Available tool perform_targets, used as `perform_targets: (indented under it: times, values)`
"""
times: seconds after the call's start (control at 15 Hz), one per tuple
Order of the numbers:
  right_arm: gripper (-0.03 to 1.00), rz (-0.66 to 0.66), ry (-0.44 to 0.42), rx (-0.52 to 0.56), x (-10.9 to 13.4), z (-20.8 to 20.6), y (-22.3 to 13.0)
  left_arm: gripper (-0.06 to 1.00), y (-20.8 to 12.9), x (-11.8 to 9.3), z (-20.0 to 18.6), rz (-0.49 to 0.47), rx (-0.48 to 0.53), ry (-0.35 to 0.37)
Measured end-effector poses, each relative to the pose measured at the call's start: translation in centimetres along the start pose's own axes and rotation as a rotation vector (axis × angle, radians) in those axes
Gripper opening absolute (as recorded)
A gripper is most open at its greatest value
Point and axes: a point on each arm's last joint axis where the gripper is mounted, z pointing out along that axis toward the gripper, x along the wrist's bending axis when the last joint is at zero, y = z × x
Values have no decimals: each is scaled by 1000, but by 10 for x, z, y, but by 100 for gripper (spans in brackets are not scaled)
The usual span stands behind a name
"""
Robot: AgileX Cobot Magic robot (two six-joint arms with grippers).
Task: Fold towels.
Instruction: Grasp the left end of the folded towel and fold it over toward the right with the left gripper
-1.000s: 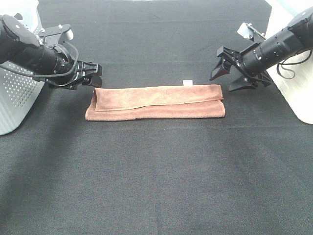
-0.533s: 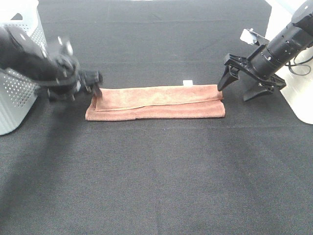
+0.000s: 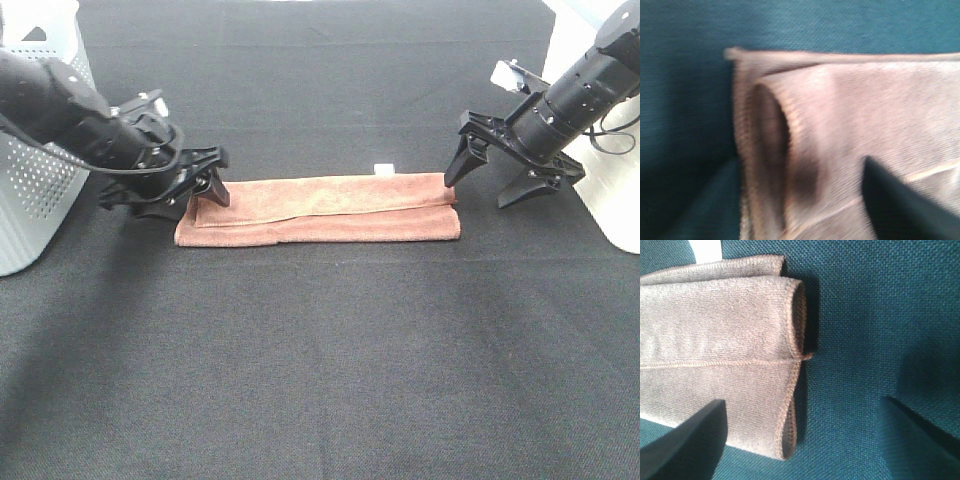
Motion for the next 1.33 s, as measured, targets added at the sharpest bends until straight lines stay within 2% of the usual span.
perform_targets:
  times: [0.13, 0.2, 0.53, 0.8, 1.0, 1.07, 1.2, 1.33]
  values:
    - [77, 0, -1, -3, 0, 0, 0, 12, 2, -1, 1, 5, 12, 1]
    - [77, 0, -1, -3, 0, 0, 0, 3, 3, -2, 0, 20, 18, 1]
    - [77, -4, -6, -4, -1, 0, 0, 2, 24, 2, -27, 76, 107, 46]
    - [77, -5, -6, -3, -1, 0, 0, 2, 56, -7, -86, 137, 39, 95]
    - [77, -5, -6, -2, -1, 0, 0, 2, 62, -16, -102, 145, 49, 89]
    - [77, -5, -6, -1, -1, 0, 0, 2, 64, -23, -107, 134, 57, 81]
    - [77, -5, -5, 2, 0, 0, 0, 2, 57, -49, -104, 141, 69, 50]
    - [77, -5, -4, 4, 0, 0, 0, 2, 47, -84, -95, 135, 40, -52]
